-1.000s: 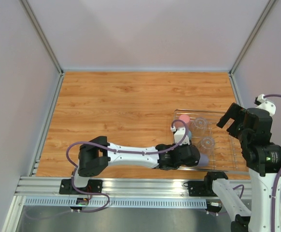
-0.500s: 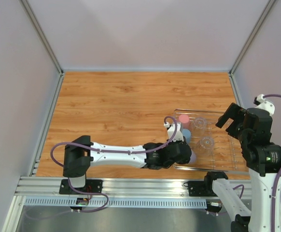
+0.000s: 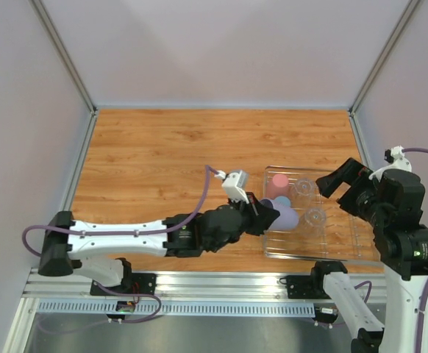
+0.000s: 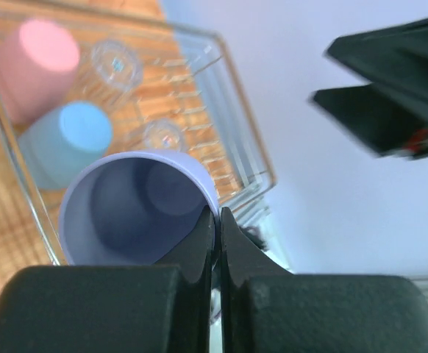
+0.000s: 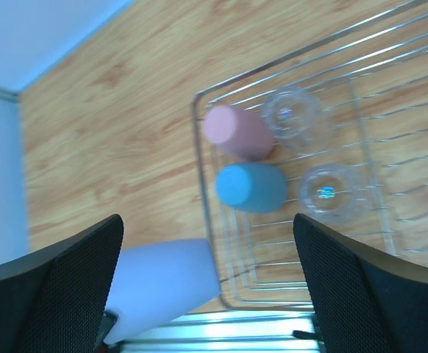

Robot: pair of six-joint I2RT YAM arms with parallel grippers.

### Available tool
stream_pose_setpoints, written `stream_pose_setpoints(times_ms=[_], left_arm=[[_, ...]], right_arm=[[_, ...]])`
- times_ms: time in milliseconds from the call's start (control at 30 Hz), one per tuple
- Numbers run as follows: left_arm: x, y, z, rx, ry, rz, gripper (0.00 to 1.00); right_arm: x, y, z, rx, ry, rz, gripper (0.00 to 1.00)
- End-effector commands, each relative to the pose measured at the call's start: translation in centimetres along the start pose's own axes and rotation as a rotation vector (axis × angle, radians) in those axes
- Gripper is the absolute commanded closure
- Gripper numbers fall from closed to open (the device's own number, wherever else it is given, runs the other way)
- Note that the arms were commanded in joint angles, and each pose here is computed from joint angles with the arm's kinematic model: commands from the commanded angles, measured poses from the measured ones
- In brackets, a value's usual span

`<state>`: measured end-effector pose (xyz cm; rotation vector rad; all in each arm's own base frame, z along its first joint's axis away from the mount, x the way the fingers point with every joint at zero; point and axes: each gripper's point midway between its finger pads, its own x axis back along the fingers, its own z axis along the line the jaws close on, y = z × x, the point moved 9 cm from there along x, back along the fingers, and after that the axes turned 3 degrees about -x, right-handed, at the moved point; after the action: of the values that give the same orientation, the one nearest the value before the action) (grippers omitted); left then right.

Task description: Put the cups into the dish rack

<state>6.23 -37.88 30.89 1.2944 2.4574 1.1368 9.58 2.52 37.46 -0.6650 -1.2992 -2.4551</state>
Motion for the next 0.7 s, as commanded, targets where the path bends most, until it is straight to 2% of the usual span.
stream_pose_setpoints(times_ms=[0, 33, 67, 100, 167, 200, 267, 367, 667], left_arm=[[3.3, 4.8, -1.3, 0.027, -0.153, -0.223, 1.00], [3.6, 5.5, -0.7, 0.016, -0.139, -0.276, 1.00], [4.1, 5.8, -0.2, 0.021, -0.163, -0.326, 1.00], [5.0, 6.8, 0.0, -0.006, -0.177, -0.372, 1.00], [5.6, 7.8, 0.7, -0.006, -0.193, -0.447, 1.00], [6.1, 8.4, 0.9, -0.041, -0.193, -0.478, 1.00], [6.6, 9.3, 1.1, -0.055, -0.197, -0.535, 1.00], [7.2, 10.5, 1.0, -0.068, -0.227, -0.598, 1.00], [7.3, 12.0, -0.7, -0.127, -0.304, -0.626, 1.00]], right_arm=[[0.8, -1.3, 2.8, -0.195, 0.272, 0.132, 0.00], [1.7, -2.0, 3.8, -0.331, 0.381, 0.189, 0.00], [1.7, -1.2, 4.9, -0.375, 0.497, 0.152, 0.00], [0.3, -2.0, 4.7, -0.439, 0.519, 0.190, 0.00], [0.9, -1.2, 5.7, -0.568, 0.634, 0.160, 0.00], [0.8, -1.1, 5.8, -0.598, 0.637, 0.154, 0.00], [0.9, -0.3, 6.1, -0.639, 0.649, 0.127, 0.00], [0.5, 0.3, 6.9, -0.682, 0.703, 0.162, 0.00], [-0.9, 0.4, 8.1, -0.714, 0.752, 0.224, 0.00]])
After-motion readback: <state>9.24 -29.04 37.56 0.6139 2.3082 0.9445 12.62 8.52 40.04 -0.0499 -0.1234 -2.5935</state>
